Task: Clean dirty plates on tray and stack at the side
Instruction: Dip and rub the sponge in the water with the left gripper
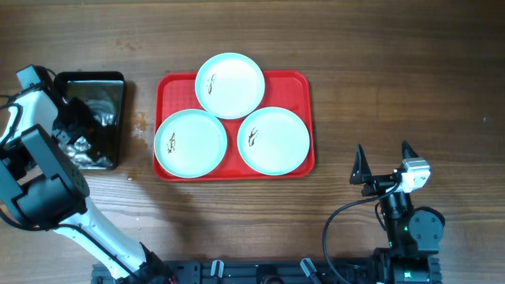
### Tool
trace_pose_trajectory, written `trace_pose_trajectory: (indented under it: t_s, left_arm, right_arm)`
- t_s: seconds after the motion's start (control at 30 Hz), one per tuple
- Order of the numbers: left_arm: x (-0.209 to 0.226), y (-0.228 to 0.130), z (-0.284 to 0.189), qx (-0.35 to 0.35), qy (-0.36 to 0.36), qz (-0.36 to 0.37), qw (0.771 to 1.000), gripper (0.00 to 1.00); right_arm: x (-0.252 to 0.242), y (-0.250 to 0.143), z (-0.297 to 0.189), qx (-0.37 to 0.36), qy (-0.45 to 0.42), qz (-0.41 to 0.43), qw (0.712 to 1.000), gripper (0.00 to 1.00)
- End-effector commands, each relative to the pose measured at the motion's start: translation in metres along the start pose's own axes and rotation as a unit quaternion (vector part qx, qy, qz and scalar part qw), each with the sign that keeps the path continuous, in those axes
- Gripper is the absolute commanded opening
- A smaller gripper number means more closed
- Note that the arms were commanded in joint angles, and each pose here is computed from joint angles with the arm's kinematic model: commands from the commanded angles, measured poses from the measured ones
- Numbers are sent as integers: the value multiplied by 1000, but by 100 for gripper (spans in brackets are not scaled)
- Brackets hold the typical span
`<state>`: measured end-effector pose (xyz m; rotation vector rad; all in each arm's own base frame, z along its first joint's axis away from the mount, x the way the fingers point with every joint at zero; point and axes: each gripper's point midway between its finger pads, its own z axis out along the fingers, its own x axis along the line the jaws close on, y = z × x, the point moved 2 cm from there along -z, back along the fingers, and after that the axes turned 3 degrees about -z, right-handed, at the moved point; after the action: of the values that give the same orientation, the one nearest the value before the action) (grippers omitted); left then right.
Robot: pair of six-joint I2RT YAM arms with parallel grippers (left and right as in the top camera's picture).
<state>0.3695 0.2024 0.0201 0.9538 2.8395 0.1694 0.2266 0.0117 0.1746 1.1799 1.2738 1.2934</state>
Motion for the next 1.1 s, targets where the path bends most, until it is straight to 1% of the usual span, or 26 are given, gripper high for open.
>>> trace_pose_trajectory:
  t_s: [0.0, 0.03, 0.07, 0.1, 0.13, 0.17, 0.2, 0.27, 0.33, 0.37, 0.43, 0.47, 0.5, 0.57, 0.6, 0.67, 0.83, 0.87, 0.93, 0.97, 1.07]
  left_arm:
    - [4, -16, 4, 39, 5, -1, 999, 8]
    - [5, -19, 3, 45, 7, -1, 999, 29]
    - [6, -23, 1, 52, 10, -2, 999, 39]
    - [7, -25, 1, 58, 13, -2, 998, 43]
    - [8, -26, 1, 61, 14, -2, 998, 51]
    - [8, -27, 0, 63, 15, -2, 998, 68]
    - [8, -26, 1, 61, 14, -2, 998, 76]
    - [6, -21, 1, 48, 9, -1, 999, 85]
    - [3, -14, 2, 34, 3, -1, 999, 86]
    - [1, -10, 2, 24, -1, 0, 1000, 85]
    - [-2, -2, 2, 6, -9, 1, 1000, 79]
    - [-3, 2, 2, -2, -8, 1, 1000, 70]
    - [-2, 4, 2, -7, -7, 1, 1000, 65]
    - [-1, 6, 3, -13, -2, 1, 1000, 43]
    - [-1, 7, 3, -16, 0, 1, 1000, 28]
    - [1, 7, 3, -15, 5, 1, 1000, 4]
    - [6, -6, 3, 13, 16, 0, 1000, 4]
    - [8, -11, 3, 24, 21, 0, 1000, 18]
    - [9, -12, 3, 27, 22, 0, 999, 97]
    - [9, -12, 3, 27, 22, 0, 999, 100]
    - [6, -5, 3, 10, 16, 0, 1000, 100]
  right_arm:
    - [-2, 2, -1, -6, -5, -9, 1000, 100]
    - [-2, 2, -1, -6, -5, -9, 1000, 100]
    - [-2, 2, -1, -6, -5, -9, 1000, 100]
    - [-2, 2, -1, -6, -5, -9, 1000, 100]
    - [-2, 2, -1, -6, -5, -9, 1000, 100]
    - [-2, 2, -1, -6, -5, -9, 1000, 100]
    - [-2, 2, -1, -6, -5, -9, 1000, 99]
    - [-2, 2, -1, -6, -5, -10, 1000, 100]
    - [-2, 2, -1, -6, -5, -9, 1000, 100]
    - [-2, 2, -1, -6, -5, -9, 1000, 100]
    - [-2, 2, -1, -6, -5, -10, 1000, 100]
    - [-2, 2, -1, -6, -5, -9, 1000, 100]
    - [-2, 2, -1, -6, -5, -9, 1000, 100]
    - [-2, 2, -1, -6, -5, -9, 1000, 100]
    - [-2, 2, -1, -6, -5, -10, 1000, 100]
    - [-2, 2, -1, -6, -5, -9, 1000, 100]
    - [-2, 2, -1, -6, -5, -9, 1000, 100]
    - [-2, 2, -1, -6, -5, -9, 1000, 100]
    - [-2, 2, -1, -6, -5, -9, 1000, 100]
    - [-2, 2, -1, -6, -5, -9, 1000, 100]
    - [-2, 2, -1, -6, -5, -10, 1000, 100]
